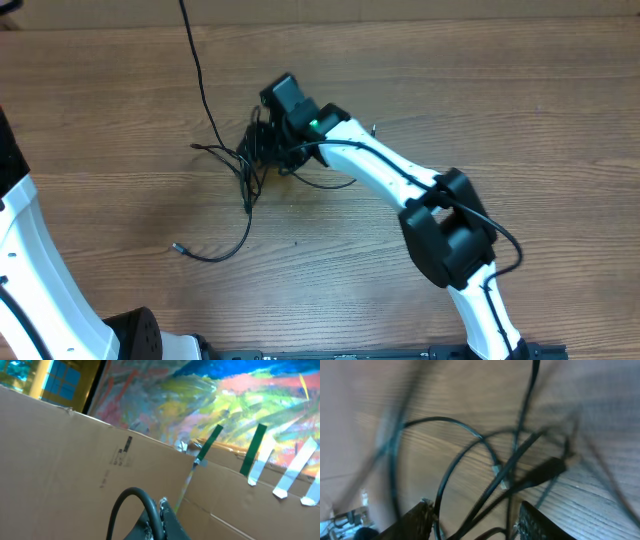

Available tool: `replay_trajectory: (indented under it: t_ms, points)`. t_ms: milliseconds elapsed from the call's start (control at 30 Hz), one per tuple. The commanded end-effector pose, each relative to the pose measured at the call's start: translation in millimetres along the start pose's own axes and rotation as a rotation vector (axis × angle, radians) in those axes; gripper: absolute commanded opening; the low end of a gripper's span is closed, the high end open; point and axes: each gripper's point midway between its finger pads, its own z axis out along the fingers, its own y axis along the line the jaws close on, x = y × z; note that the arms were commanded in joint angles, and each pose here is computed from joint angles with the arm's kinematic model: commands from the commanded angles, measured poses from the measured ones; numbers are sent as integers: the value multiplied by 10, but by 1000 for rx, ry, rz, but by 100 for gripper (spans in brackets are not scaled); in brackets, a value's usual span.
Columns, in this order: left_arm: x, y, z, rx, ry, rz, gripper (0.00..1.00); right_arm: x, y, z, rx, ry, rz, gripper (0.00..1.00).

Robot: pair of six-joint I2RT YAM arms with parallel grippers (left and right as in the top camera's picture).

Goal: Untangle cables

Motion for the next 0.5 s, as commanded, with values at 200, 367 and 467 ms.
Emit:
replay_trajectory:
  t_ms: [200,367,467]
  points:
    - [-434,313,-408,-155,-117,-6,4,-597,-1626,-669,353,-71,226,37]
    - [-616,416,-585,-217,-175,28,4,-730,-2398,-1168,425,-55,356,38]
    - [-625,451,-628,-234,-169,44,4,-784,-2697,-1389,422,-52,395,38]
